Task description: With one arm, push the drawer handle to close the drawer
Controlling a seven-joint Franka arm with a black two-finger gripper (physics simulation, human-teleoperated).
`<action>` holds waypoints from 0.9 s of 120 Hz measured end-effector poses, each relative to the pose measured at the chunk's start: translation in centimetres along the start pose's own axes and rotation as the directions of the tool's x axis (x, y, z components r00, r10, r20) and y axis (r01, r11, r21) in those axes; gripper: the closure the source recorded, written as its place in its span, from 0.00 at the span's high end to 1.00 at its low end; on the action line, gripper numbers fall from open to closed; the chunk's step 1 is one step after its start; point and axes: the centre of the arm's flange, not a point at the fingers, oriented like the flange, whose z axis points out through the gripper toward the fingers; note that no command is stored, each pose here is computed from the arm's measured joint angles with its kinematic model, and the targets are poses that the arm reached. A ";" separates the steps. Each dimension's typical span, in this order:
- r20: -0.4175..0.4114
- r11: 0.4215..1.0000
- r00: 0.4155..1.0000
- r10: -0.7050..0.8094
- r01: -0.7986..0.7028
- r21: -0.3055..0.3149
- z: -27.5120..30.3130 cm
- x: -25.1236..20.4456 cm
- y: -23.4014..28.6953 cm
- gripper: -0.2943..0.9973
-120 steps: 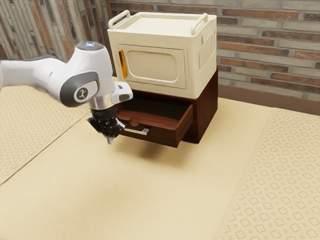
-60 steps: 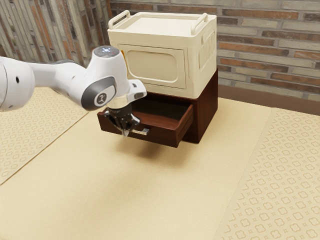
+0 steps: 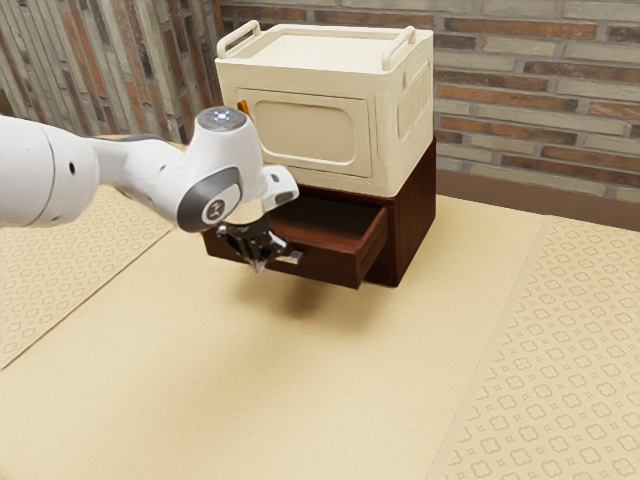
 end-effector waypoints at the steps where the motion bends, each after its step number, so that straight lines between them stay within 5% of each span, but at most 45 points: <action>1: -0.002 1.000 1.000 0.000 0.000 0.000 0.0 0.0 0.0 0.16; 108: -0.252 0.997 0.965 0.075 -0.067 0.043 1.0 7.4 2.2 0.16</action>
